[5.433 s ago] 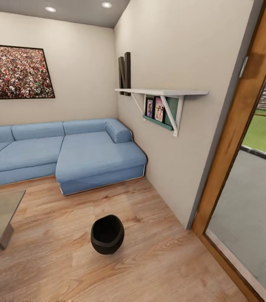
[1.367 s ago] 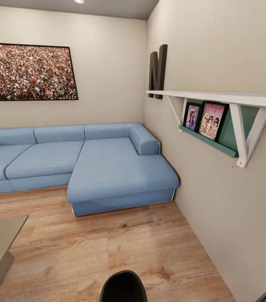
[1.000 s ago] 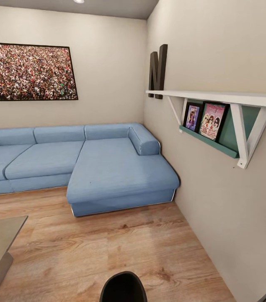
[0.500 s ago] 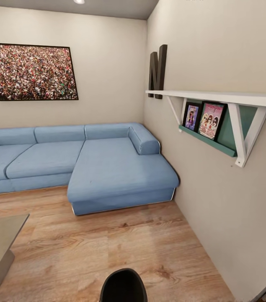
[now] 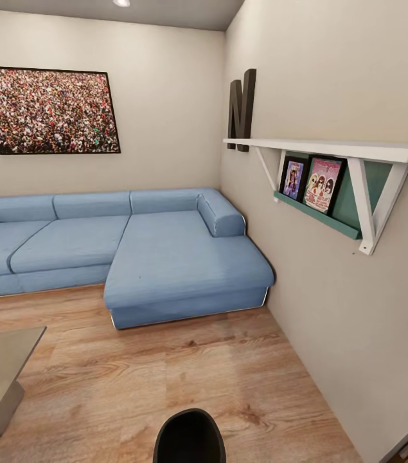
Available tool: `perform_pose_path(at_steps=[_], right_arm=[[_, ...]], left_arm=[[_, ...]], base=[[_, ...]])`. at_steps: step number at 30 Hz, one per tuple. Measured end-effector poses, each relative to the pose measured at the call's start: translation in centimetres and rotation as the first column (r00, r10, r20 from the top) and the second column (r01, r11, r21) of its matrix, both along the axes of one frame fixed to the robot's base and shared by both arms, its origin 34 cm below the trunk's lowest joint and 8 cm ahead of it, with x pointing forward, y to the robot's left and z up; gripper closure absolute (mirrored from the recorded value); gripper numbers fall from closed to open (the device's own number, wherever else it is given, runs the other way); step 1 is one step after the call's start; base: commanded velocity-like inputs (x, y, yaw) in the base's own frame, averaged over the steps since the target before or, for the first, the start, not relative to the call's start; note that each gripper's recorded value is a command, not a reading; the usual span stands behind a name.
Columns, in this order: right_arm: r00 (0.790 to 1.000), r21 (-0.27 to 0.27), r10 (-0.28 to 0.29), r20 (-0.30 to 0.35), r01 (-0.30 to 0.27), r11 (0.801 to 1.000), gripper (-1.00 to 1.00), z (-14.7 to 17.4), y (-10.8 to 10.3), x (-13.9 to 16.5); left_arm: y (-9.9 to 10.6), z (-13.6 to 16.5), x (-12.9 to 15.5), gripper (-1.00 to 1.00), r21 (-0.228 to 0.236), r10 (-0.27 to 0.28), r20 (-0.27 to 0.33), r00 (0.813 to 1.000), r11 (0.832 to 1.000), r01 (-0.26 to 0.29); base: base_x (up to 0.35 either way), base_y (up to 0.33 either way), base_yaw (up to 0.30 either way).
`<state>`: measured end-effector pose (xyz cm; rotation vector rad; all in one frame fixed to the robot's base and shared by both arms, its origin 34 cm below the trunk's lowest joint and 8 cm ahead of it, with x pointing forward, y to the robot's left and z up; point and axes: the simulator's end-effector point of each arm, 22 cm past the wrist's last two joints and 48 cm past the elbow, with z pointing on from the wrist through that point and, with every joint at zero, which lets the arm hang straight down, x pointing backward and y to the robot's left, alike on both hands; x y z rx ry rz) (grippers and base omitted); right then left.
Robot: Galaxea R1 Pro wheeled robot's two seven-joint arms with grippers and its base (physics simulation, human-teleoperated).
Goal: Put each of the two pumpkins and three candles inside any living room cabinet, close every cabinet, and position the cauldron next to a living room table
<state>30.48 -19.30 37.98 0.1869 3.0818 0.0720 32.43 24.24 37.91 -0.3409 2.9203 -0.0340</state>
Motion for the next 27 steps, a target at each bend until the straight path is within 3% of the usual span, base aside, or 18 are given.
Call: perform_pose_path(at_steps=[4,8,13,19,23,27], right_arm=[[1.000,-0.001,-0.008,0.005,0.008,1.000,-1.00,0.0,0.0,0.2],[0.999,-0.005,-0.016,0.051,0.017,1.000,-1.00,0.2,-0.2,1.6],[0.973,-0.034,-0.033,0.229,0.042,0.999,-1.00,1.1,-1.6,6.3],[0.934,-0.058,-0.037,0.355,0.061,0.996,-1.00,2.6,-3.2,10.8],[0.900,-0.091,-0.040,0.434,0.088,0.992,-1.00,5.3,-5.4,16.9],[0.922,-0.117,-0.040,0.386,0.092,0.989,-1.00,7.5,-6.6,19.9]], left_arm=[[-0.7,0.0,0.0,-1.00,-0.009,-0.003,0.000,1.000,1.000,0.003],[-0.9,0.0,0.0,-1.00,-0.013,-0.004,0.001,1.000,1.000,0.004],[-1.1,0.1,0.4,-1.00,-0.013,-0.001,0.010,1.000,1.000,0.001],[2.1,2.4,7.9,-1.00,0.053,0.021,0.172,0.985,0.998,-0.030],[5.6,4.7,12.0,-1.00,0.141,0.070,0.241,0.968,0.984,-0.107],[7.7,7.6,15.3,-1.00,0.167,0.099,0.210,0.973,0.977,-0.136]], base=[[0.000,0.000,0.000],[0.000,0.000,0.000],[0.000,0.000,0.000],[0.000,0.000,0.000],[0.000,0.000,0.000],[0.000,0.000,0.000]])
